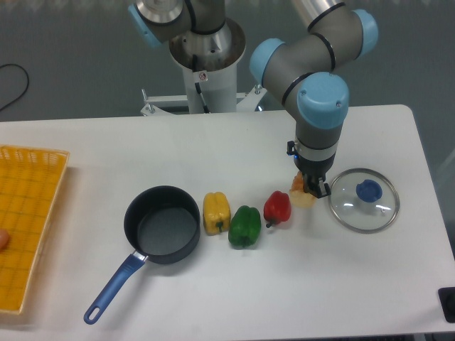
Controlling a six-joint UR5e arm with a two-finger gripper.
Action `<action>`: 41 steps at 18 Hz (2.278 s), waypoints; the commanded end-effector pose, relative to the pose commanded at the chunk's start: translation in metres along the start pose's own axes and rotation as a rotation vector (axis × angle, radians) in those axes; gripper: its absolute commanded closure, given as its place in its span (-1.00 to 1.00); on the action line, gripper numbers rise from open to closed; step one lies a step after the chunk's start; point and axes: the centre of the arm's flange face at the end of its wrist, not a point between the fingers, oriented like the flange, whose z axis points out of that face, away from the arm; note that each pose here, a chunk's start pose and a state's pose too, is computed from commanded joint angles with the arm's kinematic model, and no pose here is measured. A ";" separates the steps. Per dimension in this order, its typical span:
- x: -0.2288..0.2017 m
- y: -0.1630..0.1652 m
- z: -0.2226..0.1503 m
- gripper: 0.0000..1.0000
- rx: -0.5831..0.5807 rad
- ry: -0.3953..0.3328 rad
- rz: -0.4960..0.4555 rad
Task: Place the bread in the pot
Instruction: 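Grasp the small bread piece beside the red pepper with the gripper, then lift the bread and carry it over the dark saucepan, then lower the bread into the saucepan and open the gripper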
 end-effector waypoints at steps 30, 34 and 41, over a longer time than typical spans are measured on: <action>0.057 -0.258 -0.059 0.92 0.026 -0.045 -0.139; 0.057 -0.287 -0.050 0.91 0.025 -0.038 -0.179; 0.051 -0.300 -0.044 0.39 0.026 -0.035 -0.194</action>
